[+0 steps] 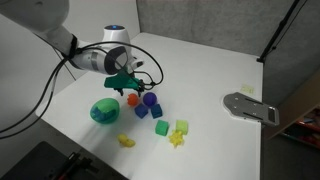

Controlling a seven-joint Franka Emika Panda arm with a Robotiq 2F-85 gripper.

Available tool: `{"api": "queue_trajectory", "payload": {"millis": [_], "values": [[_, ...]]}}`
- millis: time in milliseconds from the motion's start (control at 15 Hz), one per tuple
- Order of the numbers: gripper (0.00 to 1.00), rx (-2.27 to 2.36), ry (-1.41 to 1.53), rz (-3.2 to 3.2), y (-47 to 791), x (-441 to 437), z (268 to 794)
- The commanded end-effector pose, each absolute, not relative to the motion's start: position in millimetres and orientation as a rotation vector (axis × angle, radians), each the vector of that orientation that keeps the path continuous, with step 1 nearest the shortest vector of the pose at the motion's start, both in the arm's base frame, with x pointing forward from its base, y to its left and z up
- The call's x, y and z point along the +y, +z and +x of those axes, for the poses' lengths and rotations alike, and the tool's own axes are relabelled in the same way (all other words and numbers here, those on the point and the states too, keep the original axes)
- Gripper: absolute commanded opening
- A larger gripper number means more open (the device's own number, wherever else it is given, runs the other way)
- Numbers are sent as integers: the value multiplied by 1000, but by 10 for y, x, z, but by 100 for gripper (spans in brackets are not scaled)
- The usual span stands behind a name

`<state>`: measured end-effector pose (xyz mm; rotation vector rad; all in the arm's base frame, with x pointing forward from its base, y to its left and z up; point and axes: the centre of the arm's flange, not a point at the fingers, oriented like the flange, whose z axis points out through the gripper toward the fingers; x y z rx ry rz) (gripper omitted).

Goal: Remove the orange object from the bowl

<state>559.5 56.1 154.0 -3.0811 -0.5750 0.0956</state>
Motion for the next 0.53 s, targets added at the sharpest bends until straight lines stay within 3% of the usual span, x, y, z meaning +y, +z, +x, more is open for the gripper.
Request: {"api": "queue_trajectory", "payload": {"millis": [0, 467], "values": [[100, -520, 189, -3097, 1952, 581, 5555], [100, -365, 260, -3106, 2678, 491, 5401]]}}
